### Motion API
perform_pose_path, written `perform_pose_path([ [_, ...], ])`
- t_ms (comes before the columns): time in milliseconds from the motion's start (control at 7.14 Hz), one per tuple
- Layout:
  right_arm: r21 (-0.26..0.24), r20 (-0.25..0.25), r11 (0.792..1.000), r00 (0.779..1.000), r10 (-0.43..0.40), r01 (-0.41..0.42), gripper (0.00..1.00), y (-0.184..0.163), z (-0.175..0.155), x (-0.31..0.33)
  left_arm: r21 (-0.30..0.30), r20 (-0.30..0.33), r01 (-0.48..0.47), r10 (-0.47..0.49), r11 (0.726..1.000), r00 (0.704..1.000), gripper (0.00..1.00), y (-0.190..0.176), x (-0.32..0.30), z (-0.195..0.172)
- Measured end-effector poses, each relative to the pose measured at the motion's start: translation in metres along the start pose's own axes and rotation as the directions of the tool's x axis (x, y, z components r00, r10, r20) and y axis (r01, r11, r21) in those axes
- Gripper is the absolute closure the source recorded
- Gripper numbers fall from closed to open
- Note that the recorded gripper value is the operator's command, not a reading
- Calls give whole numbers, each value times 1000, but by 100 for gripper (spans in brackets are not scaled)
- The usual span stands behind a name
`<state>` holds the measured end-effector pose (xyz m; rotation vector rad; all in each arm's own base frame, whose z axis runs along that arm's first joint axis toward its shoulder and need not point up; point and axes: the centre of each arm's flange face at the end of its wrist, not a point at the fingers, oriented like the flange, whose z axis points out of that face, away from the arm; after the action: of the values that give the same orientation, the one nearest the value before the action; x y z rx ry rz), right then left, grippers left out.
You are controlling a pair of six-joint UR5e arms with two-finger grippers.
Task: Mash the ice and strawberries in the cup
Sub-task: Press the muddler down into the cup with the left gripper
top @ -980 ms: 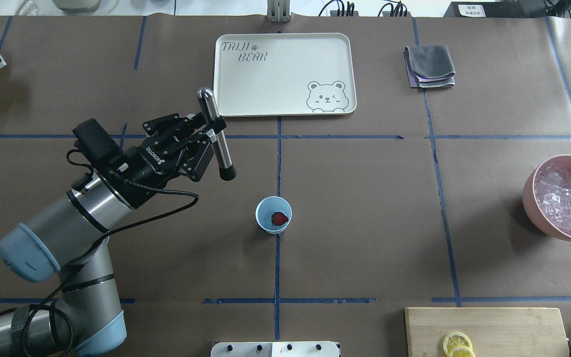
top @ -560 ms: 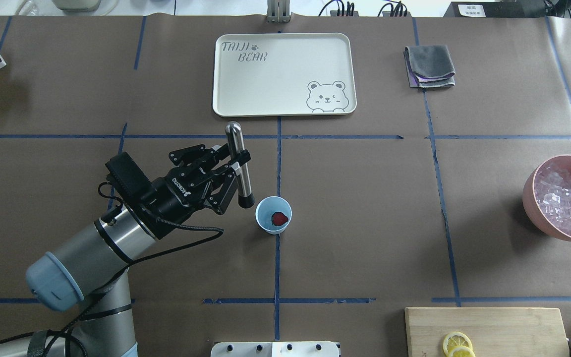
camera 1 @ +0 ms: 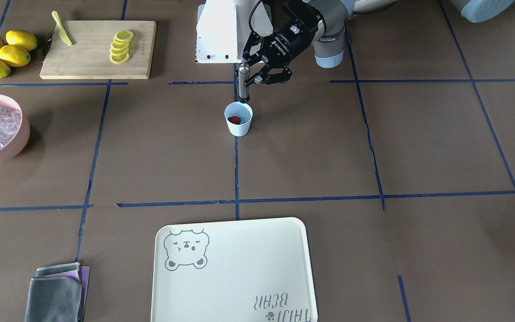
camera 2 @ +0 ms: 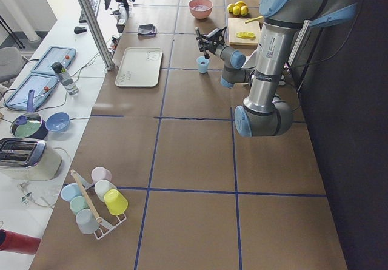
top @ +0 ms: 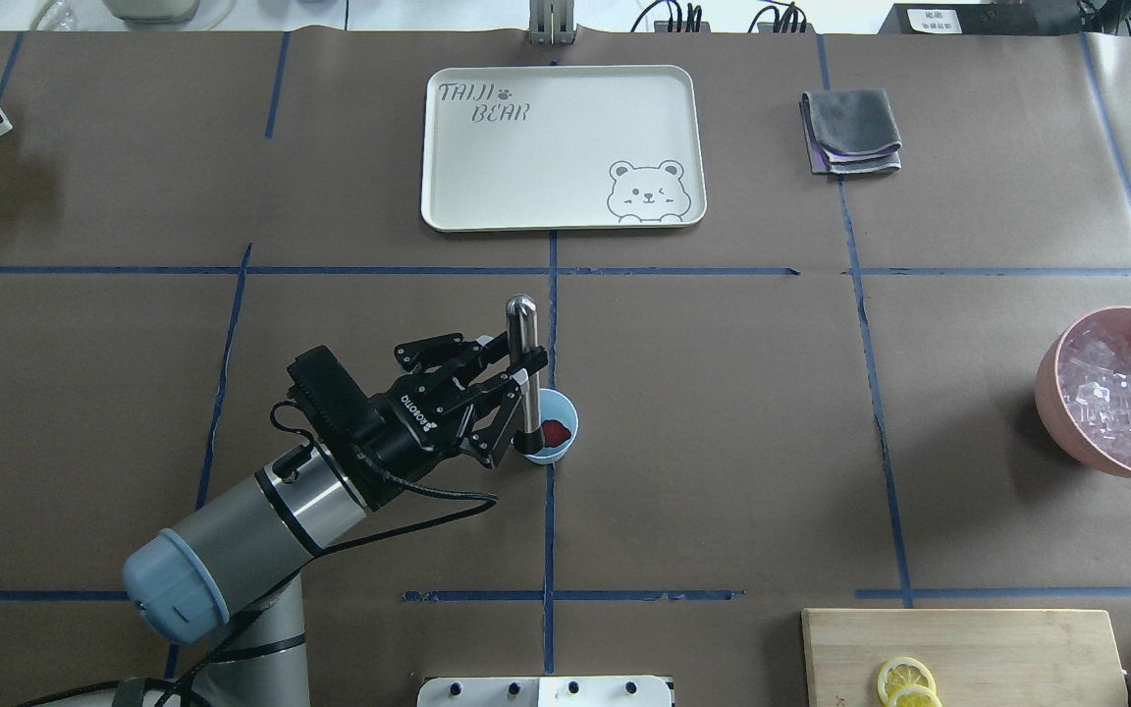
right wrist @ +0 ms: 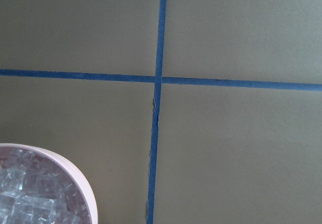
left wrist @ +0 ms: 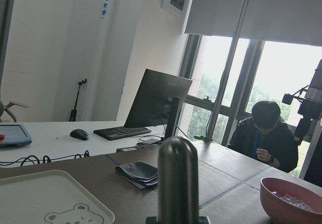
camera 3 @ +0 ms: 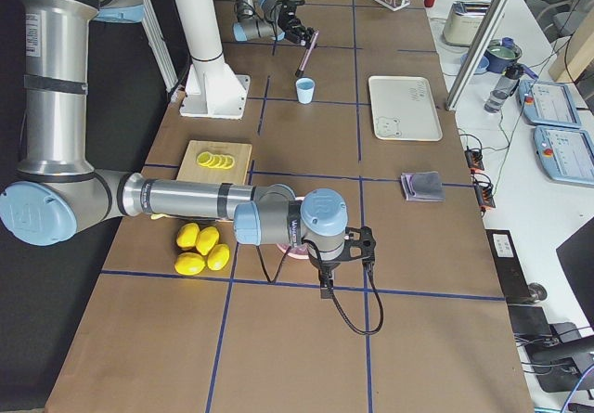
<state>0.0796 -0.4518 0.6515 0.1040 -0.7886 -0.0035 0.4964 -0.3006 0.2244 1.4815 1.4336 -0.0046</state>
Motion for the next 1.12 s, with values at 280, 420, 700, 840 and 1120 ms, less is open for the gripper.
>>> perform_pose_path([
  [280,0,1,1000,1000,0,0,0,0,0,0,-1,0,-1,1,1000,1000,100,4,0,4],
  [420,1,1,1000,1000,-1,1,0,0,0,-1,-4,2,-4,4,1000,1000,100,7,0,6],
  [700,1,1,1000,1000,-1,1,0,0,0,-1,-6,13,-8,8,1000,1000,100,10,-2,7],
  [840,1,0,1000,1000,-1,1,0,0,0,0,0,20,-6,6,1000,1000,100,9,-1,10],
  [1120,1,-2,1000,1000,-1,1,0,0,0,0,7,26,-6,6,1000,1000,100,9,1,16],
])
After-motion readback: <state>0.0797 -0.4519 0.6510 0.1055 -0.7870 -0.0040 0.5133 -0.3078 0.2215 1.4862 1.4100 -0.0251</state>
